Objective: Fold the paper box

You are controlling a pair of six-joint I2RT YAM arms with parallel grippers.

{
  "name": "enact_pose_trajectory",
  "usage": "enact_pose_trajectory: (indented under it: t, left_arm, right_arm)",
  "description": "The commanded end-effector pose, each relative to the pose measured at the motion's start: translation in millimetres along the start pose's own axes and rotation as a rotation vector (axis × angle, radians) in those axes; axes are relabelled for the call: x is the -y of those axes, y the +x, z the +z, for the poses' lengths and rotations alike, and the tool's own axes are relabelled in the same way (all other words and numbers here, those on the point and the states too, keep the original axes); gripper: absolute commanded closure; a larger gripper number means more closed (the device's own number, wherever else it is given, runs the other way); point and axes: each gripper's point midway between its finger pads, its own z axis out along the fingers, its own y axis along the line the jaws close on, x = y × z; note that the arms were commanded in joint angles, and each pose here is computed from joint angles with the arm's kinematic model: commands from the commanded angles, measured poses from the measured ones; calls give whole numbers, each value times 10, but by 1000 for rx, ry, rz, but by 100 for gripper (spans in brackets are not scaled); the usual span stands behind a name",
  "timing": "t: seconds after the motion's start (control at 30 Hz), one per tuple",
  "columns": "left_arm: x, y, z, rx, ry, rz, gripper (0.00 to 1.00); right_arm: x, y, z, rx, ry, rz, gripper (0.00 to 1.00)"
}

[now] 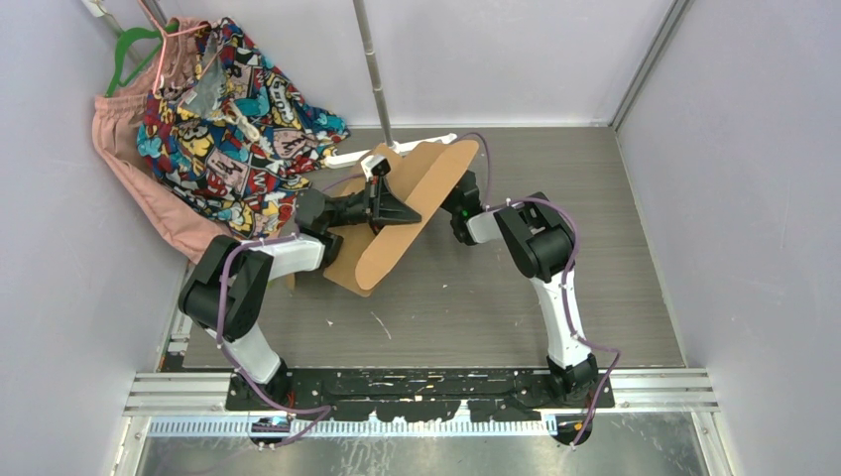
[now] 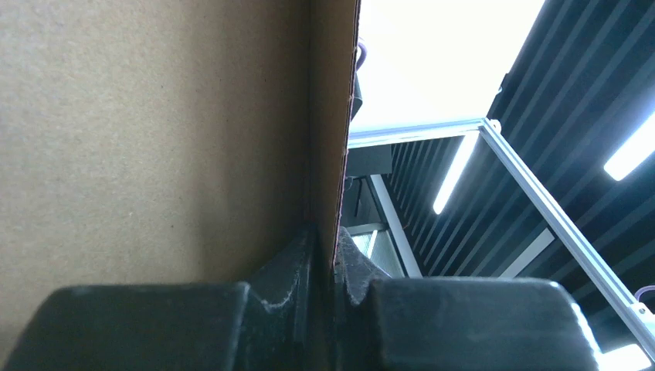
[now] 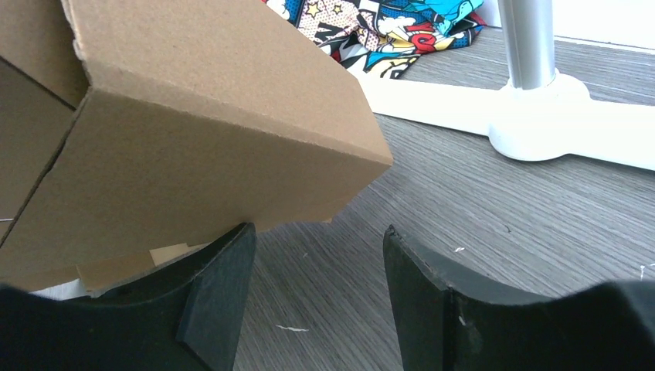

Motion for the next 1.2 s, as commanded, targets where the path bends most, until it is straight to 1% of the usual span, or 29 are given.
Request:
enact_pose_trajectory:
  t: [0.0, 0.27, 0.47, 0.67, 0.8, 0.97, 1.17]
  left_arm:
    - [179, 152, 5, -64, 25, 65, 89]
    - [340, 135, 14, -90, 32, 84, 90]
    - [400, -26, -110, -61, 17, 108, 91]
    - [506, -185, -203, -35, 10, 135, 92]
    - [568, -235, -201, -25, 20, 150, 92]
    - [656, -242, -181, -30, 29, 161, 92]
    - [718, -232, -176, -30, 35, 169, 92]
  right_arm:
    - [-148, -293, 102, 71, -34, -51, 33]
    - [-187, -228, -37, 62, -20, -29, 33]
    - [-186, -118, -133, 49, -2, -3, 33]
    - [-190, -117, -134, 38, -1, -1, 33]
    - [-210, -182, -121, 46, -5, 1, 32]
    - [-269, -306, -102, 73, -19, 14, 29]
    - [-344, -600, -145, 148, -26, 55, 29]
